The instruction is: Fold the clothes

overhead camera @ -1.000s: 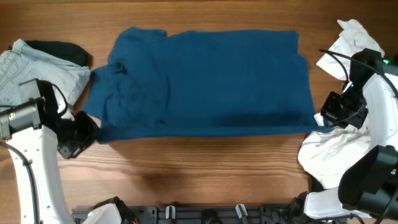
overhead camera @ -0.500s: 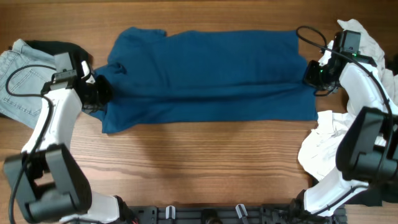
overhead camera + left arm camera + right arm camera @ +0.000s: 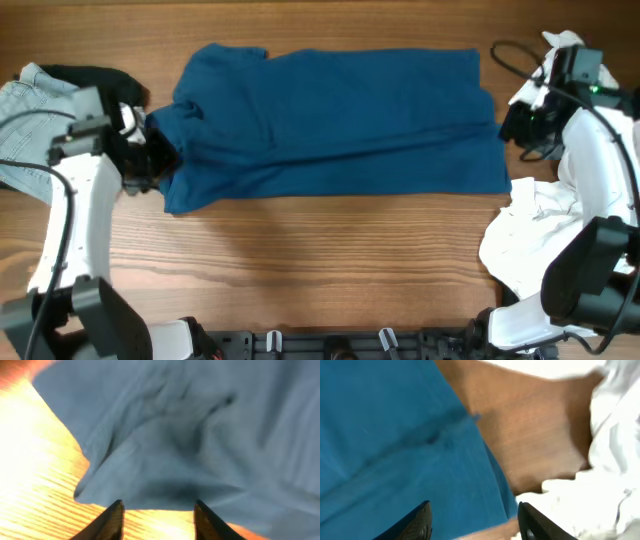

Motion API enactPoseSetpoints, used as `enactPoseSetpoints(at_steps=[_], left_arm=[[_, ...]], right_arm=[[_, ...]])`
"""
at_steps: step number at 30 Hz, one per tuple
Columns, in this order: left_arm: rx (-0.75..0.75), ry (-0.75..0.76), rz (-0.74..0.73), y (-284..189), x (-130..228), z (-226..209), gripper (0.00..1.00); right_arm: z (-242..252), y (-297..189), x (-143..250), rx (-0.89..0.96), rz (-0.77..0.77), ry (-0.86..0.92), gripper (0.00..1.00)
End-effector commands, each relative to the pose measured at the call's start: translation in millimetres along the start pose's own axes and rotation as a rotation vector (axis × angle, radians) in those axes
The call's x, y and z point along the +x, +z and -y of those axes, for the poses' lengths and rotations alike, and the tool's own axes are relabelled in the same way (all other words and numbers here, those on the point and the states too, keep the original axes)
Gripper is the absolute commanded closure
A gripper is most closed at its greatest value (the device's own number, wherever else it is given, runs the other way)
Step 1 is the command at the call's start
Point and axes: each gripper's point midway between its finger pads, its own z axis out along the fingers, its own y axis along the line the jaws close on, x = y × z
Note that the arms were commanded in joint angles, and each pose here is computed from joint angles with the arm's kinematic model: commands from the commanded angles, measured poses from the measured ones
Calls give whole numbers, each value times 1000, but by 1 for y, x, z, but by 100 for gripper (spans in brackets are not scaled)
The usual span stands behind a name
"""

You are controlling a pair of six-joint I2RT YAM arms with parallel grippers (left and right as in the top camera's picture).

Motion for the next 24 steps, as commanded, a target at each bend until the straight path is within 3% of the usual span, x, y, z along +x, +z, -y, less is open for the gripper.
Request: enactPoseSetpoints(at_steps=[1, 7, 8, 10, 11, 12, 15, 19, 24], left_arm=[[-50, -12, -85, 47, 35, -25, 46], [-43, -7, -65, 95, 50, -42, 44], [-50, -10, -82, 98, 54, -45, 50], [-66, -18, -120, 104, 62, -49, 74], [-97, -23, -142, 106, 67, -56, 90], [-131, -25, -154, 106, 70, -62, 96], [-264, -60, -228, 98, 92, -87, 96], [-389, -77, -371, 79, 127, -108, 96], [-474, -146, -377, 69, 131, -121, 96]], right_arm=[[6, 43, 46, 10, -137, 7, 39], [-2, 89, 63, -59, -68, 9, 43], [-1, 91, 66, -55, -71, 9, 54], [8, 93, 74, -6, -91, 10, 82], [15, 94, 80, 32, -108, 10, 86], [27, 93, 87, 97, -128, 37, 89], [63, 82, 106, 317, -177, 139, 96], [71, 71, 137, 378, -296, 187, 96], [80, 61, 152, 411, -358, 266, 96]])
